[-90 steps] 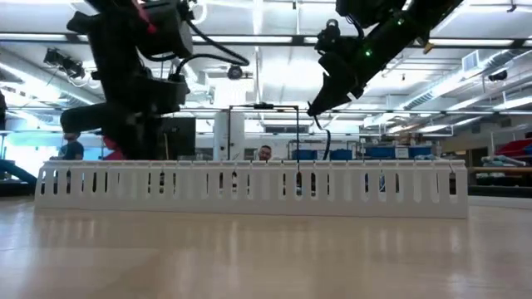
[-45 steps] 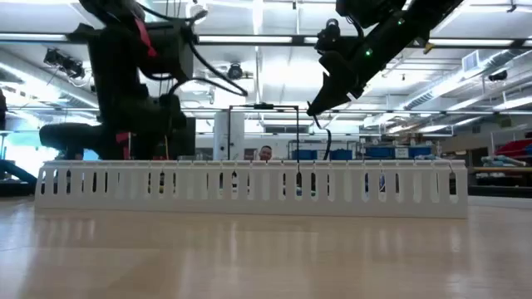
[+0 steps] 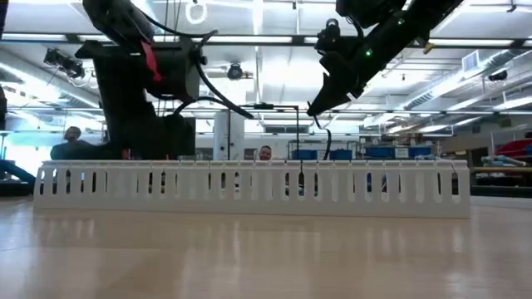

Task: Ziptie cables
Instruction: Wrap the cable wires with the black zip tie

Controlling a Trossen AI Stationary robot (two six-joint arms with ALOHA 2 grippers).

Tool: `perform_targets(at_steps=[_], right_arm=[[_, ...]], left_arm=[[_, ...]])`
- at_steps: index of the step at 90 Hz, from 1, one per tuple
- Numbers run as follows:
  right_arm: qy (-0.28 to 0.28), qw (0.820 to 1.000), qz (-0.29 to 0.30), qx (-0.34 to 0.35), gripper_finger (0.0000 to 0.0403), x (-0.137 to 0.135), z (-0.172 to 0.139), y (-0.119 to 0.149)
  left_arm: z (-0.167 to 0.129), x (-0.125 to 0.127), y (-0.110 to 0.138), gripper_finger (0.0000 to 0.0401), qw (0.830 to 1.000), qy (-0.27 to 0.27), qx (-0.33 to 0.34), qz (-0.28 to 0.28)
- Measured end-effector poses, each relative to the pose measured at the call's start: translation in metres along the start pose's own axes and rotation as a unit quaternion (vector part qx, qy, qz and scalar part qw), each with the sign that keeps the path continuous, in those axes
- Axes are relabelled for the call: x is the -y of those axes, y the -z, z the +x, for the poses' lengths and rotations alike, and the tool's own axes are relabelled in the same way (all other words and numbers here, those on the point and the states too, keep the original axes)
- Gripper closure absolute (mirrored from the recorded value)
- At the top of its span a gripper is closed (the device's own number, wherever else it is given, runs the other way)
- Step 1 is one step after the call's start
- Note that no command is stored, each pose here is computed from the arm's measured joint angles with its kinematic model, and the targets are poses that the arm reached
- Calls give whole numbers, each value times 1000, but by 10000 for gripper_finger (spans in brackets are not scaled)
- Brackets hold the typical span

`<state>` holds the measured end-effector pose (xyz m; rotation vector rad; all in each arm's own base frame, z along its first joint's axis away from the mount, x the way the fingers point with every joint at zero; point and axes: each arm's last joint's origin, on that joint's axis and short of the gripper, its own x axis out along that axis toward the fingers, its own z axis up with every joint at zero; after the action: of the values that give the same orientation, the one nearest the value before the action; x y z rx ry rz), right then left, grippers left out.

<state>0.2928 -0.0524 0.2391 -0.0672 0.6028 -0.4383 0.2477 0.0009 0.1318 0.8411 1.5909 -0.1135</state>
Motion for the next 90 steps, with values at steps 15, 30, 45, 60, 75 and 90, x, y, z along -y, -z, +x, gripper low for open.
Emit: perform_targets(at_steps=[15,30,45,60,75,90], right_arm=[[0,1000,2,7,403,0,0,-1],[1,1000,0,13,403,0,0,-3],[1,1000,-4,14,399,0,0,-3],[-16,1000,-2,17,399,1,0,-3],[-71,997,19,28,380,-1,1,-6],[-120,991,29,60,320,-3,-1,-12]], left_arm=[[1,0,0,329,1000,2,1,0],[1,0,-1,388,1000,-3,1,-22],[-2,2,6,394,999,-10,-30,-44],[-13,4,13,399,997,-17,-40,-67],[-31,4,21,400,994,-35,-20,-104],[-47,4,29,401,989,-51,11,-141]])
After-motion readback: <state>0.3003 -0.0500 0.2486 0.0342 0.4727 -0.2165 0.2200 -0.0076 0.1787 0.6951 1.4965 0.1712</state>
